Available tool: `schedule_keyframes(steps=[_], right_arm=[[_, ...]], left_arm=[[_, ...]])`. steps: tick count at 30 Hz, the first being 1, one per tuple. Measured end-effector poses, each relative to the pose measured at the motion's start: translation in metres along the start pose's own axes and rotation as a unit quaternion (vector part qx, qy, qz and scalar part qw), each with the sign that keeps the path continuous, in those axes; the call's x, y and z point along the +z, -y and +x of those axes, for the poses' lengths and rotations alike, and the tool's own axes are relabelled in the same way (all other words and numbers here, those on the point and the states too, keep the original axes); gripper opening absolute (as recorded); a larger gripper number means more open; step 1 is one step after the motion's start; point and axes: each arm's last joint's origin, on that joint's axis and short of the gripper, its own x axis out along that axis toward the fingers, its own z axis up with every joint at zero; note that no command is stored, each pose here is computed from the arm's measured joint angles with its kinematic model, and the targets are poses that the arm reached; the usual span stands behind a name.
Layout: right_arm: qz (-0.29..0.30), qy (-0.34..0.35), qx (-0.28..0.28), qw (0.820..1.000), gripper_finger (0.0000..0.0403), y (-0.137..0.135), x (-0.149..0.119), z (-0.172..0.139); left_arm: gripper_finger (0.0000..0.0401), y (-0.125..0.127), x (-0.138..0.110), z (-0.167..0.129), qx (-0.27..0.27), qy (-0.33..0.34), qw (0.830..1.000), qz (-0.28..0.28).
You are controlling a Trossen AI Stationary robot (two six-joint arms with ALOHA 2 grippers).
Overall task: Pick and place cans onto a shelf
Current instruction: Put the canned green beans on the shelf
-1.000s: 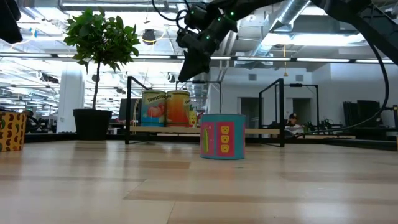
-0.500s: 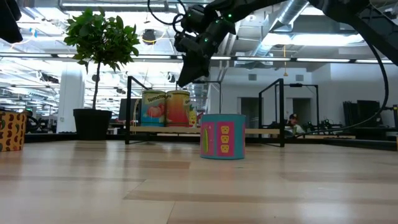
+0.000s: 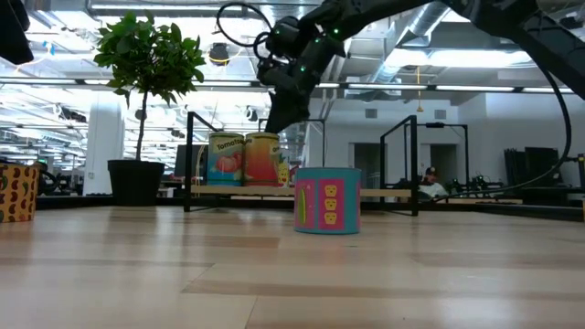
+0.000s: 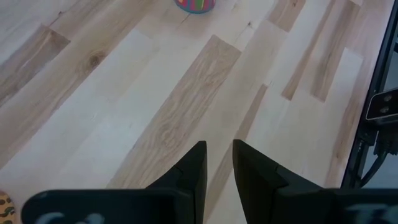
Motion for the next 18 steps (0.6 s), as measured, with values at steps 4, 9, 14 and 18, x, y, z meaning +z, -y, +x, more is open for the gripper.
schedule_keyframes(steps=[4, 9, 14, 18], right_arm=[[0.01, -0.011, 0.002, 1.0, 0.01, -0.0008, -0.0018, -0.0008], [0.012, -0.019, 0.001, 1.0, 0.01, -0.001, -0.0035, -0.0009], [0.025, -0.027, 0.001, 0.999, 0.01, -0.0012, -0.0049, -0.0015], [0.025, -0.029, -0.007, 0.999, 0.01, -0.001, -0.0052, -0.0015]], left_arm=[[0.0064, 0.0, -0.0002, 0.0, -0.001, -0.003, 1.0, 0.02], [0.0064, 0.0001, -0.0003, 0.0001, -0.001, -0.004, 0.999, 0.039], [0.0064, 0.0001, -0.0003, 0.0001, -0.001, -0.004, 0.999, 0.041], [0.0064, 0.0001, -0.0003, 0.0001, -0.001, -0.004, 0.999, 0.042]])
